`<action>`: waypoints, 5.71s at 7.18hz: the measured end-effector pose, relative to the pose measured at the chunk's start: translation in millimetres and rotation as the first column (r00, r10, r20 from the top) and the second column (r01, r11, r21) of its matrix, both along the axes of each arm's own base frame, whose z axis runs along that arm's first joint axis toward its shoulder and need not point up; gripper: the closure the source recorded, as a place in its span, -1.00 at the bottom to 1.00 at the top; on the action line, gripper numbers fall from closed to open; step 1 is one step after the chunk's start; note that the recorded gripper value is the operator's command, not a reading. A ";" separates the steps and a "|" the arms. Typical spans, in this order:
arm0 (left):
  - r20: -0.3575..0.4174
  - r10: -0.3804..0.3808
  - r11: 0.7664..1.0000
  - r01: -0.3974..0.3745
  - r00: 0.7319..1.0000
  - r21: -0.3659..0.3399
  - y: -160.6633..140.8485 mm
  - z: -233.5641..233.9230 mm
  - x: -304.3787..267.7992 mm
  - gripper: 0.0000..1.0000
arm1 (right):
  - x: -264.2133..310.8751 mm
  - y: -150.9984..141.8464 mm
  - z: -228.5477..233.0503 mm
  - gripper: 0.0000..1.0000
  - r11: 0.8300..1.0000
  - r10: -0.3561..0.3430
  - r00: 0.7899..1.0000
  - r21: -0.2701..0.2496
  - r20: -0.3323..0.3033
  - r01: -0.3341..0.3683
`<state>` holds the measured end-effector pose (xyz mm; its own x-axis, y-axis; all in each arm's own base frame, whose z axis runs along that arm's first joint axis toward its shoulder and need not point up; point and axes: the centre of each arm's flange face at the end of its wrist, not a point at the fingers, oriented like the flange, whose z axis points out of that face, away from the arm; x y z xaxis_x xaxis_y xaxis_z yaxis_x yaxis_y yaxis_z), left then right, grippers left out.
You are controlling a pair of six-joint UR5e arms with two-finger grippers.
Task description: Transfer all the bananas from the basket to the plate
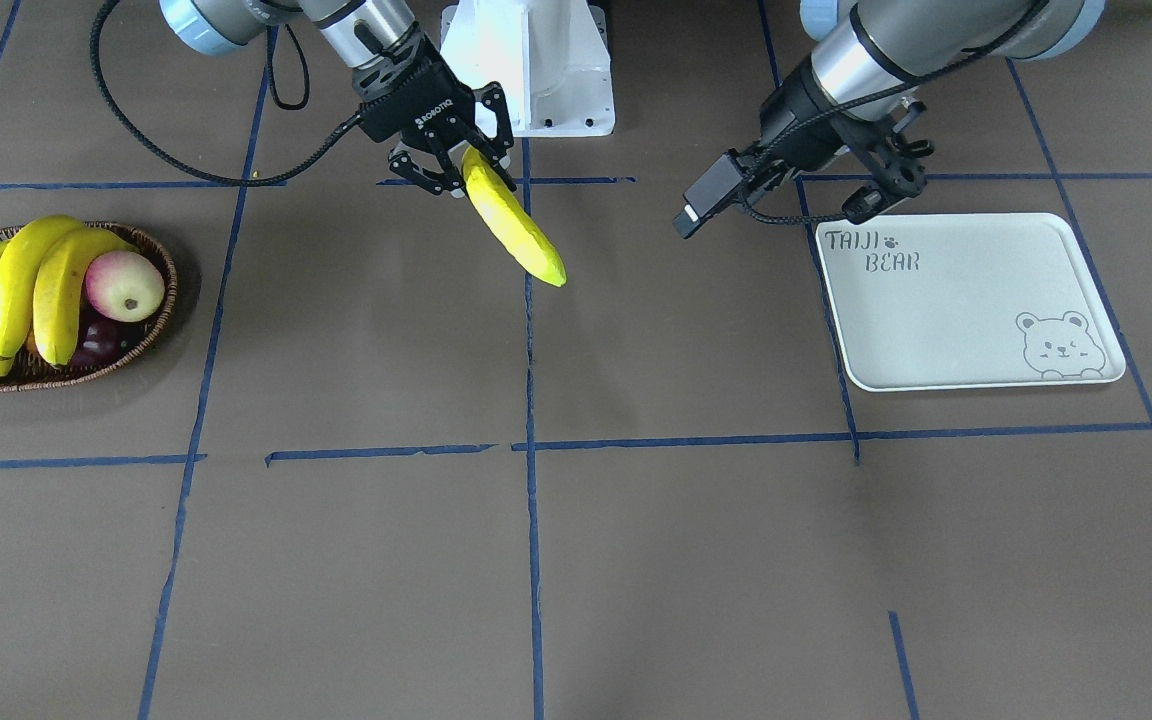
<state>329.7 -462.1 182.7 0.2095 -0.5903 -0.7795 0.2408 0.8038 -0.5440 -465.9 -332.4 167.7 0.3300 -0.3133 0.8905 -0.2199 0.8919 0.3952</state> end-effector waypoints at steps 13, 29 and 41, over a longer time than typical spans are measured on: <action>-0.060 -0.103 0.994 0.102 0.993 -0.031 45.6 -22.3 102.3 1.00 | -35.1 25.0 -50.0 -0.98 0.996 0.053 0.994 -0.079 0.097 -0.045; 0.448 -0.097 0.994 0.063 0.889 0.091 0.3 412.5 -168.2 1.00 | 201.4 -76.0 175.8 -0.99 0.942 -0.191 0.933 -0.325 -0.306 0.087; 0.258 -0.118 0.967 0.052 0.959 0.250 0.6 403.8 -207.4 -1.00 | 260.7 -48.2 272.2 -0.98 0.956 -0.263 0.844 -0.241 -0.468 0.165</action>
<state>122.4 -461.5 586.5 0.3877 -0.4187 -0.8212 0.4243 0.8719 -0.2443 -205.2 -380.6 439.9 0.6818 -0.2738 0.6783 0.1632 0.9609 0.2238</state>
